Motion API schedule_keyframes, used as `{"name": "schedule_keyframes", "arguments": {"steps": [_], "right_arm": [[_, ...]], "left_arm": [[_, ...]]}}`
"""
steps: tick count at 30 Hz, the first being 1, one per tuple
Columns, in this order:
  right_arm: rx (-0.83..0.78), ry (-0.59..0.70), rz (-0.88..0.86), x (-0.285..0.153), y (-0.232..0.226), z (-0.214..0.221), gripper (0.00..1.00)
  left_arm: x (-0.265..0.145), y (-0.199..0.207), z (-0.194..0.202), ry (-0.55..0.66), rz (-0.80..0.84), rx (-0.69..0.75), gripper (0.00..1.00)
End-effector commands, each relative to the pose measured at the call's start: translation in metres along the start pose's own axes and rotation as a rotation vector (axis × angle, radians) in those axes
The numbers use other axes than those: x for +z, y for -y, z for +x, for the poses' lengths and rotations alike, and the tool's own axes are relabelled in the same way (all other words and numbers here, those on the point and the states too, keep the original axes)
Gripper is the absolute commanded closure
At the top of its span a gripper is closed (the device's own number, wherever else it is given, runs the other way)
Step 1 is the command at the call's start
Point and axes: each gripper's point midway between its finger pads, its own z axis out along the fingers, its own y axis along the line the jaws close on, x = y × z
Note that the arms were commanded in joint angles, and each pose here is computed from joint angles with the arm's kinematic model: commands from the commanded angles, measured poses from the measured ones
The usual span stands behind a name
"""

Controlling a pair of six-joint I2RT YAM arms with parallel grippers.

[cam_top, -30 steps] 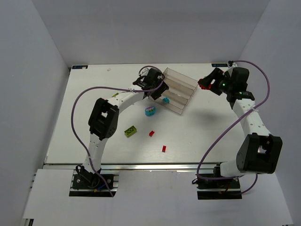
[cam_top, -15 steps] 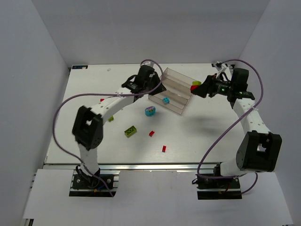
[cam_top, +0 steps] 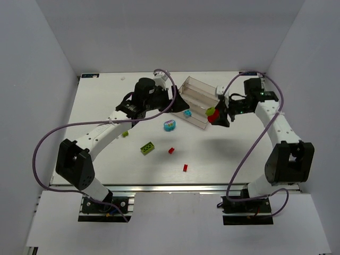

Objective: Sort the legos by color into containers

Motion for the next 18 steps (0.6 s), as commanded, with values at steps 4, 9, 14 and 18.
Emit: {"name": "schedule_keyframes", "arguments": {"steps": [4,9,14,18], "right_arm": [[-0.331,-0.093,0.097,-0.003,-0.004,-0.026,1.0],[-0.426,-0.131,0.113,0.011,-0.013,-0.036,1.0],[-0.487,-0.198,0.092,0.03,-0.022,-0.027,1.0],[-0.502,-0.24,0.084,0.037,-0.022,-0.025,1.0]], "left_arm": [[0.015,0.028,0.002,-0.026,0.164,-0.015,0.1],[0.026,0.032,0.016,-0.081,0.201,-0.096,0.09],[0.026,0.035,0.02,-0.098,0.225,-0.101,0.09],[0.024,0.038,0.02,-0.109,0.24,-0.097,0.09]]}}
